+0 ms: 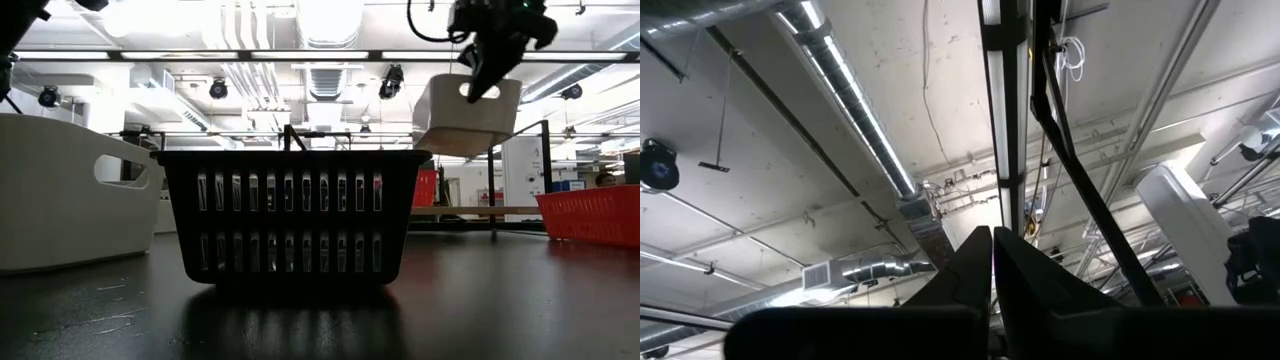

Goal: Stack baskets on shelf by color
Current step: Put the middle right white bin on the shelf

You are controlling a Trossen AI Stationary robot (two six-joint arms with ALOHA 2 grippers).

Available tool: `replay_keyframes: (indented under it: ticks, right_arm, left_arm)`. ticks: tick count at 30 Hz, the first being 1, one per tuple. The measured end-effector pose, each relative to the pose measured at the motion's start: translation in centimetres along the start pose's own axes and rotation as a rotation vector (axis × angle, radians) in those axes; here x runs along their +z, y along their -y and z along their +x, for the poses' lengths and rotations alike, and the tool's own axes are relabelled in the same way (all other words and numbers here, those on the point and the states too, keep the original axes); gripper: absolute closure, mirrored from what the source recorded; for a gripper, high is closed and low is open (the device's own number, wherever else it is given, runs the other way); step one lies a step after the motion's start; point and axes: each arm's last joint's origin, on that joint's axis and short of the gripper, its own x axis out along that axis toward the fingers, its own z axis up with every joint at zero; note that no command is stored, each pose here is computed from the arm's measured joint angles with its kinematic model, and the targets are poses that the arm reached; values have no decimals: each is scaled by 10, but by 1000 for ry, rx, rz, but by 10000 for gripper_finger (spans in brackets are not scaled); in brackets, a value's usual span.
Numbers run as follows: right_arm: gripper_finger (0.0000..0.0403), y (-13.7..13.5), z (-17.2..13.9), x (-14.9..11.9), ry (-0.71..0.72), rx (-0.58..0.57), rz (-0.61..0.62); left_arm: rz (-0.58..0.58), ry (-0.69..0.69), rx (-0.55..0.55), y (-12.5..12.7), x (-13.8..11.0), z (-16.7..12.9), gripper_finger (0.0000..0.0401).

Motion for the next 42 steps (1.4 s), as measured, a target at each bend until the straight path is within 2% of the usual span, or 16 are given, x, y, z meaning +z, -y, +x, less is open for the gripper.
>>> replay_keyframes:
  ticks: [9, 15, 30, 42]
  right_arm:
    - [394, -7, 25, -26, -74, -61, 4]
    - [394, -5, 39, -34, -130, -54, 21]
    - [394, 3, 65, -28, -180, -38, 0]
    - [394, 9, 74, -30, -219, -35, 1]
  left_arm:
    - [0, 0, 0, 0, 0, 0, 401]
    - [0, 0, 0, 0, 0, 0, 401]
    - [2, 0, 0, 0, 0, 0, 401]
    - [3, 0, 0, 0, 0, 0, 401]
